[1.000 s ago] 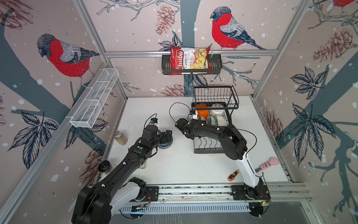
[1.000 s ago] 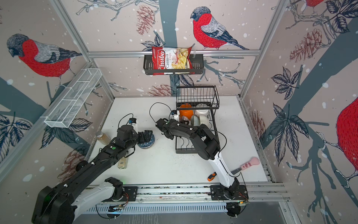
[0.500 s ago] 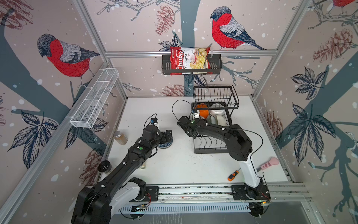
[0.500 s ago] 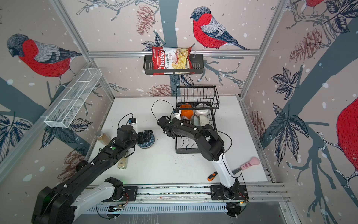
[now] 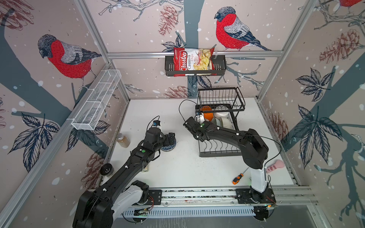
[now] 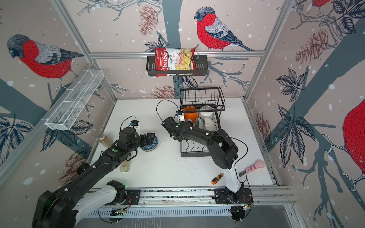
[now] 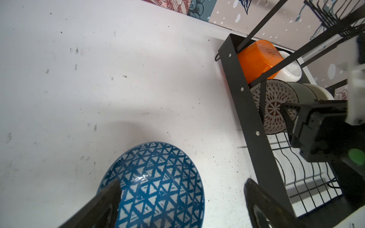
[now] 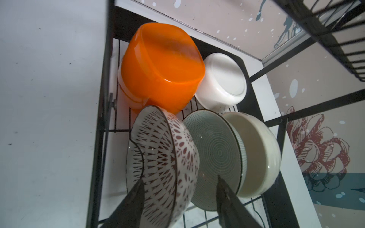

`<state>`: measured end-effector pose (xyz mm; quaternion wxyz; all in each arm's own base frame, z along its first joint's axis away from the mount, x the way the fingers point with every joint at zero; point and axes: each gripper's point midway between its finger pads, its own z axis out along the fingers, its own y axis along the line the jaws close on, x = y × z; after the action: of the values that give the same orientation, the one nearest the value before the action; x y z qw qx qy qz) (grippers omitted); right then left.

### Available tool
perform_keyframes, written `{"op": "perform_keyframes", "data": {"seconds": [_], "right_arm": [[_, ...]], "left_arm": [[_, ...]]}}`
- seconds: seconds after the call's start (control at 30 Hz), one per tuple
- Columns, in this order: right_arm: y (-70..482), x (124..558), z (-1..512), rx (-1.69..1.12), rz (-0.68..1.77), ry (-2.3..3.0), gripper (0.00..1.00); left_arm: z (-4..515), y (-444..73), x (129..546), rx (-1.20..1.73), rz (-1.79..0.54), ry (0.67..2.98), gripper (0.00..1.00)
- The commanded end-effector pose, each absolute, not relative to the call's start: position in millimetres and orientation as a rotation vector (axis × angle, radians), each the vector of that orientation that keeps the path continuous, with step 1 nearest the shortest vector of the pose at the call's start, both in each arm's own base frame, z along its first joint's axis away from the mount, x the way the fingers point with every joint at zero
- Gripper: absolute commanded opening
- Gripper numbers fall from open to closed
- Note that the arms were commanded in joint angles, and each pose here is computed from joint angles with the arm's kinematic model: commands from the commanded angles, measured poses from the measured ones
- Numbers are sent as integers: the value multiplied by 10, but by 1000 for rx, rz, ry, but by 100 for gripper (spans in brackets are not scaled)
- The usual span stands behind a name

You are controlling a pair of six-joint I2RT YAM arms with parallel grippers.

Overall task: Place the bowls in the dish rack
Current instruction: 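Open the right gripper and lift it off the red-patterned bowl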

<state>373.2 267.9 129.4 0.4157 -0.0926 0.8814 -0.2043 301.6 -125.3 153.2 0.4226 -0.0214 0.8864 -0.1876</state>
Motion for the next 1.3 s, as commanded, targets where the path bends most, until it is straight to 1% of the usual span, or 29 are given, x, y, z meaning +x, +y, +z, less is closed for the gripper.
{"op": "perform_keyframes", "data": {"seconds": [0.0,0.3,0.67,0.97,1.27], "right_arm": [[2756,3813,1460,-162,-414,2158,61],[2828,3772,1340,-209,-365,2185,61],[2745,3558,1154,-257,-369,2209,60],[2772,3393,1383,-289,-289,2173,60],[2900,3212,1618,-388,-130,2177,61]], "left_arm": [[1565,-1236,3047,-66,-463,2204,96],[1561,-1203,3033,-76,-443,2212,96],[1575,-1188,3034,-79,-433,2213,96],[1564,-1161,3028,-90,-410,2235,96],[1489,-1071,3020,-139,-346,2285,96]]}}
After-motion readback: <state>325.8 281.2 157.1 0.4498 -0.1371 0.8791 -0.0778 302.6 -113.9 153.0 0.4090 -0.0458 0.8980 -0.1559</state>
